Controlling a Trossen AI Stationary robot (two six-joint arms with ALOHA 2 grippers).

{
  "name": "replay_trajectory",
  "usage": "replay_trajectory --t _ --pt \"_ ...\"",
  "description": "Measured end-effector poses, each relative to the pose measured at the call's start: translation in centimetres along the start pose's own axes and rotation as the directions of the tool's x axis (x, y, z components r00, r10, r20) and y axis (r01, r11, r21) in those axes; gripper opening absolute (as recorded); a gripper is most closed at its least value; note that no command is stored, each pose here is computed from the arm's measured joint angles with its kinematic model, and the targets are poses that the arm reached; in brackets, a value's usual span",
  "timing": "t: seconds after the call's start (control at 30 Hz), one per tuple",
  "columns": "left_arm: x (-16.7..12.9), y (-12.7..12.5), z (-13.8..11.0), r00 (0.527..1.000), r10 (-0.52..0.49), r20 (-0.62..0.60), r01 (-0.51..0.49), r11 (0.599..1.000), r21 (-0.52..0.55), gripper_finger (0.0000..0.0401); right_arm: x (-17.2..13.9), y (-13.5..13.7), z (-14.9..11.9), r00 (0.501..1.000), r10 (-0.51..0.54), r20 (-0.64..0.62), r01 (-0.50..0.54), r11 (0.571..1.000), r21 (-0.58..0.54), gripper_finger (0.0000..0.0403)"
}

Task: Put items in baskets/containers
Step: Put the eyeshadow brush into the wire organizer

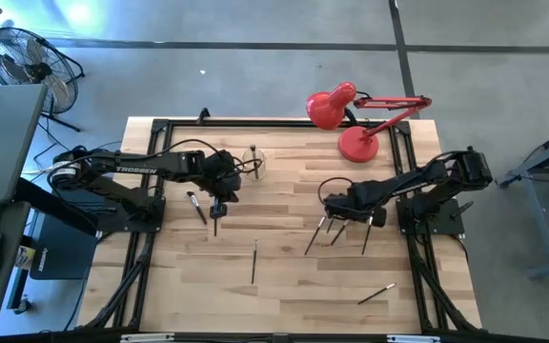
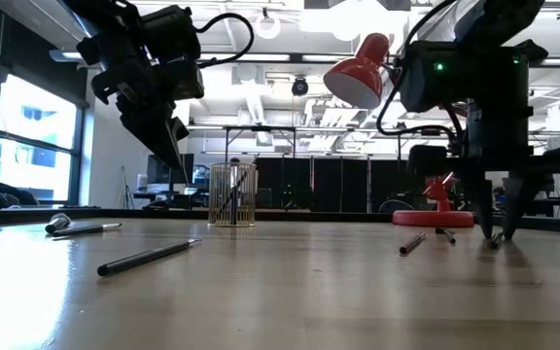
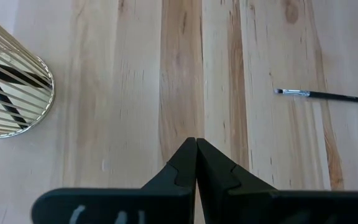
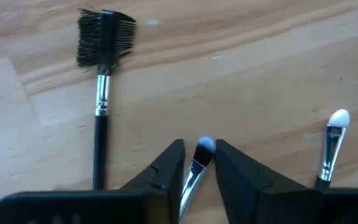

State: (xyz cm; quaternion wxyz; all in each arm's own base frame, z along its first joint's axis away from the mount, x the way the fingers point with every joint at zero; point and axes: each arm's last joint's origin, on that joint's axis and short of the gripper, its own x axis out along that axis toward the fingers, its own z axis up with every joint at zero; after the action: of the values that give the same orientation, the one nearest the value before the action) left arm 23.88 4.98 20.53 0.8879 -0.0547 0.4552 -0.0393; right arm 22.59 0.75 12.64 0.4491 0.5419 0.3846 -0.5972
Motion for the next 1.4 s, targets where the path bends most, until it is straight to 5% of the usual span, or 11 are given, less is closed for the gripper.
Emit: replay_trajectory --t 0.17,0.4,0.7,0.8,0.87,0.97,1.1,1.27,1.4 --pt "0.0 0.0 0.0 1.000 0.000 0.003 0.000 1.000 -0.004 0.0000 0.0 0.0 -0.3 0.999 0.027 0.035 -0.025 0.999 -0.047 0.0009" --pt "0.0 0.0 0.1 1.000 0.002 0.013 -0.002 1.000 -0.005 0.0000 -0.9 -0.3 -0.1 0.994 0.086 0.065 -0.079 0.992 -0.102 0.0006" --pt "0.0 0.2 1.0 0.994 0.033 0.100 -0.035 0.999 0.014 0.0000 -5.5 -1.2 0.6 0.929 0.351 0.115 -0.309 0.910 -0.278 0.0004" --pt "-0.1 0.3 1.2 0.990 0.075 0.119 -0.077 0.997 0.015 0.0000 -7.2 -1.4 0.9 0.873 0.470 0.133 -0.387 0.832 -0.399 0.0003" --pt "-0.1 0.4 1.4 0.986 0.105 0.131 -0.107 0.994 0.014 0.0000 -8.4 -1.2 0.9 0.806 0.573 0.149 -0.434 0.743 -0.510 0.0003" --pt "-0.1 0.5 1.4 0.983 0.125 0.133 -0.128 0.992 0.011 0.0000 -10.1 -0.3 0.7 0.677 0.717 0.163 -0.422 0.561 -0.712 0.0002" --pt "-0.1 0.5 1.4 0.983 0.128 0.134 -0.125 0.992 -0.034 0.0000 -11.5 1.3 0.4 0.525 0.838 0.148 -0.236 0.311 -0.921 0.0001" --pt "-0.1 0.4 1.4 0.986 0.090 0.138 -0.070 0.988 -0.140 0.0000 -11.5 4.0 1.5 0.394 0.906 0.151 -0.191 0.242 -0.951 0.0001" --pt "-0.1 0.2 1.5 0.989 0.029 0.148 -0.002 0.983 -0.185 0.0000 -9.5 6.1 2.8 0.239 0.969 0.063 -0.246 0.123 -0.961 0.0001"
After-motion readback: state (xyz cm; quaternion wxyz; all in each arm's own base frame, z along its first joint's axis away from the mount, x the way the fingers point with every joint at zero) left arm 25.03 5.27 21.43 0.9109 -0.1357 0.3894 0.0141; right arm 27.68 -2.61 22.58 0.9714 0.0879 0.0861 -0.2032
